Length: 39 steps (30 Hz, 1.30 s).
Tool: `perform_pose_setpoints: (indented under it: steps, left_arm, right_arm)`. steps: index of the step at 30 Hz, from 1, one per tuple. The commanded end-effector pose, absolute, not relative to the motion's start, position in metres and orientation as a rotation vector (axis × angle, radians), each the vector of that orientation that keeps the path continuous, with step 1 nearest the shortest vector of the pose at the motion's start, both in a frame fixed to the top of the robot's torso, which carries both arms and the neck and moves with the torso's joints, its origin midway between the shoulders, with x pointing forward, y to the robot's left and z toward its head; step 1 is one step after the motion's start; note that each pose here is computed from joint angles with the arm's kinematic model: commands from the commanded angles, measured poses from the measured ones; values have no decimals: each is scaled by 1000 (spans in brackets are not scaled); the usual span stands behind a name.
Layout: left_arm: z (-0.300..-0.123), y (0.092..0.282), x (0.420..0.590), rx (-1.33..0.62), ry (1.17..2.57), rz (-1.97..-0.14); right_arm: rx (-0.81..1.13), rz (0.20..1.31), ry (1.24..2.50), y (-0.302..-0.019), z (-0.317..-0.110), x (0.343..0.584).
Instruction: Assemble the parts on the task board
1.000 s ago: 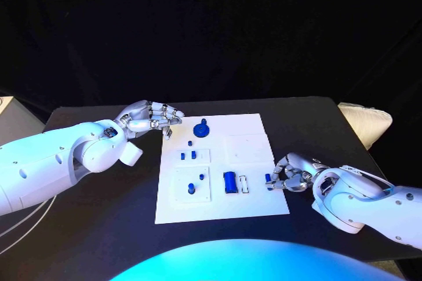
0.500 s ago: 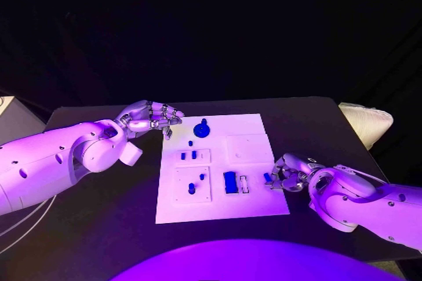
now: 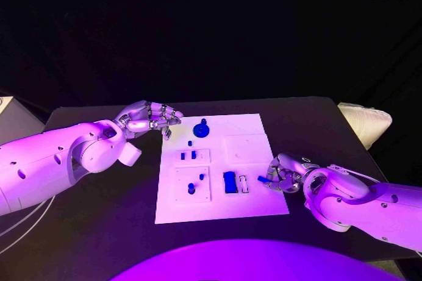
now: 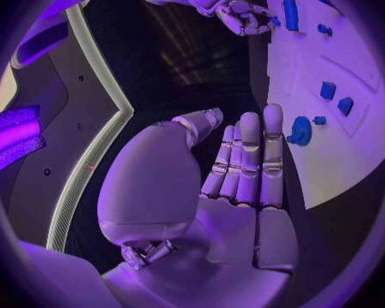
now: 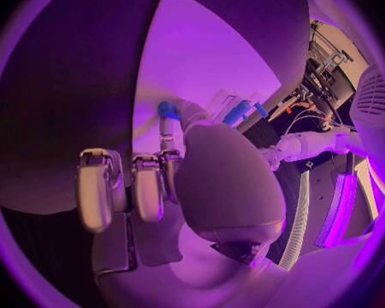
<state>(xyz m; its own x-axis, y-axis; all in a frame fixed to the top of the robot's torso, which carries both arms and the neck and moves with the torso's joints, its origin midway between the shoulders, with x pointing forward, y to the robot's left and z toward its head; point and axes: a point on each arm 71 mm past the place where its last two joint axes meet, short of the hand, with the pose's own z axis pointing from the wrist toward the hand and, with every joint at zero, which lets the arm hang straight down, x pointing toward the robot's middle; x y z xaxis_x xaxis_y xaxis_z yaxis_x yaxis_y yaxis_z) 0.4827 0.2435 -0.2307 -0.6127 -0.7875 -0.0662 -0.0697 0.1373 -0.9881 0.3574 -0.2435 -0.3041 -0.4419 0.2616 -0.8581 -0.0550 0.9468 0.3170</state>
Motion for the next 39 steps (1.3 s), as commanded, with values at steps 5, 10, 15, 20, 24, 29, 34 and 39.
perform_pose_setpoints:
  steps: [5,10,15,20,24,29,34,39]
  left_arm:
    - [-230,241,481,-820,1820,-1558]
    - [-230,242,481,-821,1821,-1556]
    - [-230,242,481,-821,1823,-1555]
    - [-230,242,481,-821,1825,-1555]
    - [-230,241,481,-821,1826,-1555]
    - [-230,240,481,-820,1829,-1557]
    - [-230,239,481,-819,1830,-1559]
    - [-231,239,481,-819,1833,-1561]
  right_arm:
    - [137,284,2064,-248,-316,352]
    - [173,317,2039,-244,-312,349]
    - [233,371,2023,-239,-304,345]
    - [318,443,1999,-233,-290,344]
    - [389,497,1988,-227,-282,345]
    - [467,530,2021,-219,-283,346]
    - [508,539,2055,-211,-290,345]
    - [527,545,2088,-204,-298,344]
